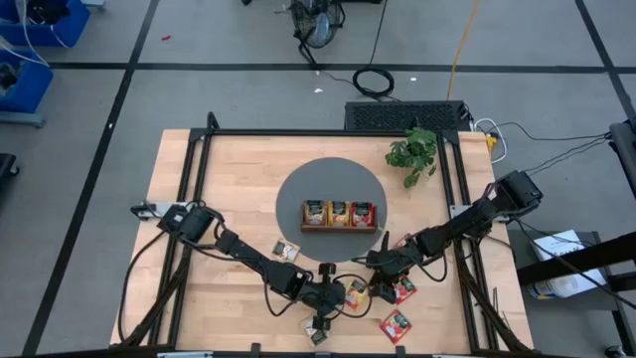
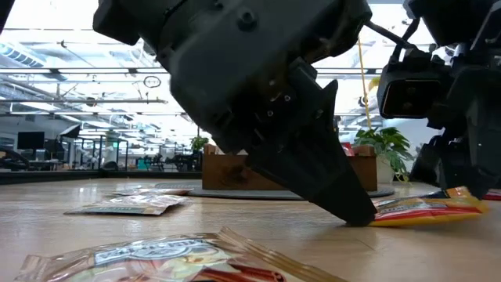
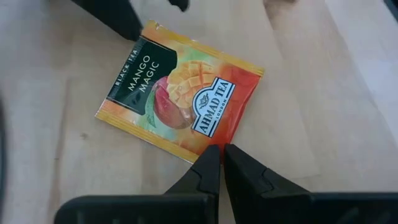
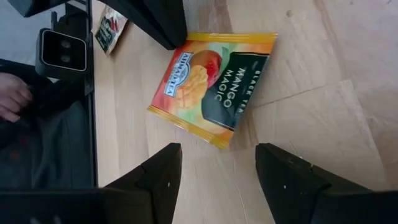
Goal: Pick & Place Tea
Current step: Put the yellow tea bag into the middle section of the wooden organizer
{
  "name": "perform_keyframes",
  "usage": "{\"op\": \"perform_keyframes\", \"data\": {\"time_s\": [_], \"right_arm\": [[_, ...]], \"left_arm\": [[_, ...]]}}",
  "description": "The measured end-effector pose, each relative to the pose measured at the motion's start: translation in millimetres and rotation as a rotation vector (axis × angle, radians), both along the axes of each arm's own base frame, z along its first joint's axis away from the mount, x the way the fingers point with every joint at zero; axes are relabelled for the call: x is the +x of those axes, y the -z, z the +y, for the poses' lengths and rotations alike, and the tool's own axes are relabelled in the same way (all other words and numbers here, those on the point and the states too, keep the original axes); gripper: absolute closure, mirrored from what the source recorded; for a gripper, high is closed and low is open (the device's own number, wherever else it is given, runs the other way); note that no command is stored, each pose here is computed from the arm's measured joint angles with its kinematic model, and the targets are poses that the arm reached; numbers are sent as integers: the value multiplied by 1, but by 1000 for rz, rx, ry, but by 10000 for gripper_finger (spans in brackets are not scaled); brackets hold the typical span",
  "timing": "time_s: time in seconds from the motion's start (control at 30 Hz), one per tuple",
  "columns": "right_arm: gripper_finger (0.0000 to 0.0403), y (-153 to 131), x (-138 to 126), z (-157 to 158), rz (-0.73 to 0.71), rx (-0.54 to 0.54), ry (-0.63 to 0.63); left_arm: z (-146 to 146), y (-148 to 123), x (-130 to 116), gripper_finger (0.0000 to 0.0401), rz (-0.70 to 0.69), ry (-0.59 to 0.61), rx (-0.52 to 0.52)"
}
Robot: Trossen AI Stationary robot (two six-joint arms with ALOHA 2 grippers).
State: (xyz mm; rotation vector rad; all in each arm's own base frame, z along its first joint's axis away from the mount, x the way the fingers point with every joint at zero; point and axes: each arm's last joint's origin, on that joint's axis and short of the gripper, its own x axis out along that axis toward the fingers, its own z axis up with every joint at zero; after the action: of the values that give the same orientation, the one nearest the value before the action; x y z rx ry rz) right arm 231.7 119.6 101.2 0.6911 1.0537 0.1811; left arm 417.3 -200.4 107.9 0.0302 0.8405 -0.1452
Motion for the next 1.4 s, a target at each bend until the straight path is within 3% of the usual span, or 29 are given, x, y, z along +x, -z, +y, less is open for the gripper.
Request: {"op": "perform_keyframes", "data": {"time_s": [0.83, 1.03, 1.3, 1.4], "right_arm": [[215, -3, 8, -6, -129, -95, 77], [266, 2, 9, -5, -124, -109, 58], [392, 2, 10, -4, -188, -166, -36], [392, 0, 10, -4, -213, -180, -65]], "left_arm": [[12, 8, 15, 371, -94, -30, 33], [14, 8, 16, 371, -94, -38, 30], [14, 8, 16, 371, -94, -33, 37], [13, 5, 14, 371, -90, -16, 50]]}}
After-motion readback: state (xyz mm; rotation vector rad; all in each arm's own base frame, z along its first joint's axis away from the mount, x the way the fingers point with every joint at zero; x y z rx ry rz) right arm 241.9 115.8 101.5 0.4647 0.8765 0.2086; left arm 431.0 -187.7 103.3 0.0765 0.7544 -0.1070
